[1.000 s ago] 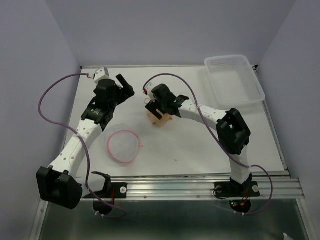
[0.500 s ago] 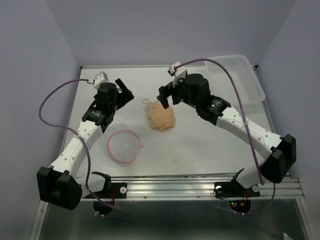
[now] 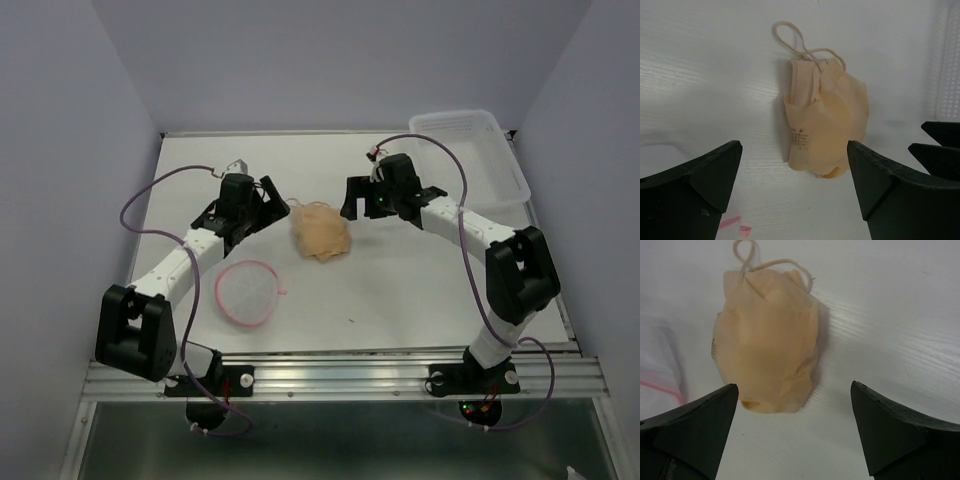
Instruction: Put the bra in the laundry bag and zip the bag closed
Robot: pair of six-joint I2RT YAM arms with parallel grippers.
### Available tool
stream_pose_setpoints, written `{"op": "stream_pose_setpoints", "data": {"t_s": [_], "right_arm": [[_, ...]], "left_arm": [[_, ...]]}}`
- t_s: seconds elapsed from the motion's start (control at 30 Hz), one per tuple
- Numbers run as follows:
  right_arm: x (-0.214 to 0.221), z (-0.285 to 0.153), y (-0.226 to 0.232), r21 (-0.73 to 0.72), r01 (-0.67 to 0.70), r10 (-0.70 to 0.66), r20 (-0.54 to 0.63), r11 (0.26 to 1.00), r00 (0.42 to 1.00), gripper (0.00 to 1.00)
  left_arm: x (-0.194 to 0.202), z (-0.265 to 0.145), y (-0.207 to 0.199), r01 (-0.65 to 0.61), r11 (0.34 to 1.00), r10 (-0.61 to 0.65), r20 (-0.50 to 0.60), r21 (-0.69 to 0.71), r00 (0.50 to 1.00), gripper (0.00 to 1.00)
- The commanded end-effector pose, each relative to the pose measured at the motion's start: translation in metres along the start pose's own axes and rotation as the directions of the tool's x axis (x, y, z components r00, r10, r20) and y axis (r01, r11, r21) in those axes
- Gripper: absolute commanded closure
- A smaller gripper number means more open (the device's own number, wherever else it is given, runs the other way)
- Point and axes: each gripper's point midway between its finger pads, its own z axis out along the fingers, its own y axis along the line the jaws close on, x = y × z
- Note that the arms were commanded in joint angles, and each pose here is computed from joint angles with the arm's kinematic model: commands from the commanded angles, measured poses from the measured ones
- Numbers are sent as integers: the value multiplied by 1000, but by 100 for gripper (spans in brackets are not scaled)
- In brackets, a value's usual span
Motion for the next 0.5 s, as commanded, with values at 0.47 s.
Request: {"op": "stream_pose_setpoints", "data": {"t_s": [0.47], "right_arm": [[13,2,10,-52,10,-12,-27,999,1000,0]], "left_arm": [[66,71,-18,-34,977,88,-252,212,964,1]]}}
